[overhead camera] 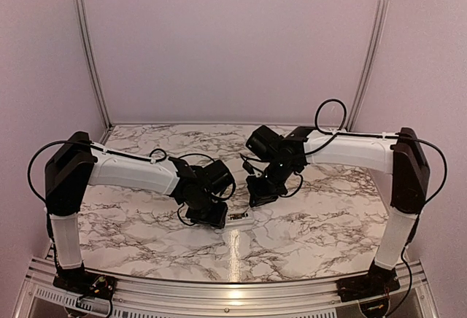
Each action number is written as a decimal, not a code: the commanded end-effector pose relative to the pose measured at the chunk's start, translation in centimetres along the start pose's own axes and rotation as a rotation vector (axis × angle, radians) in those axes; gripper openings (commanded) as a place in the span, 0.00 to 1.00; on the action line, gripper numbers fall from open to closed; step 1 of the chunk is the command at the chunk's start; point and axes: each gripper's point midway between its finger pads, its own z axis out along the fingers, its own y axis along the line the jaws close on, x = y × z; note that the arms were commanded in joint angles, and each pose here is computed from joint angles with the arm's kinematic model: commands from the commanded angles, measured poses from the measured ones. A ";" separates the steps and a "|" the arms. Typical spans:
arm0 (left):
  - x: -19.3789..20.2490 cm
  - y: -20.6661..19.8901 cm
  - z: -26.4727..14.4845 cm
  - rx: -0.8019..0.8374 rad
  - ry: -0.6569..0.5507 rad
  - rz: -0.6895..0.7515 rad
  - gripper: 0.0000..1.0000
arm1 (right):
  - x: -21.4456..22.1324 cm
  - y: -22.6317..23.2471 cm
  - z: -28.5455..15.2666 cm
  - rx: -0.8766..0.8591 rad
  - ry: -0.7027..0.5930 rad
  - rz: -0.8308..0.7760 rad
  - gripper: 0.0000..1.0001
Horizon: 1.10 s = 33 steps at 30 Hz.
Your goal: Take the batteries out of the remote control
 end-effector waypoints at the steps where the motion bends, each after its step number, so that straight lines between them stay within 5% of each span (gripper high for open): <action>1: 0.5 0.7 1.5 -0.051 0.025 0.020 0.50 | 2.0 0.8 2.3 -0.085 0.063 -0.033 0.00; 33: 0.8 1.9 1.8 -0.091 0.010 0.094 0.49 | 3.5 -0.3 4.0 -0.352 0.175 -0.229 0.00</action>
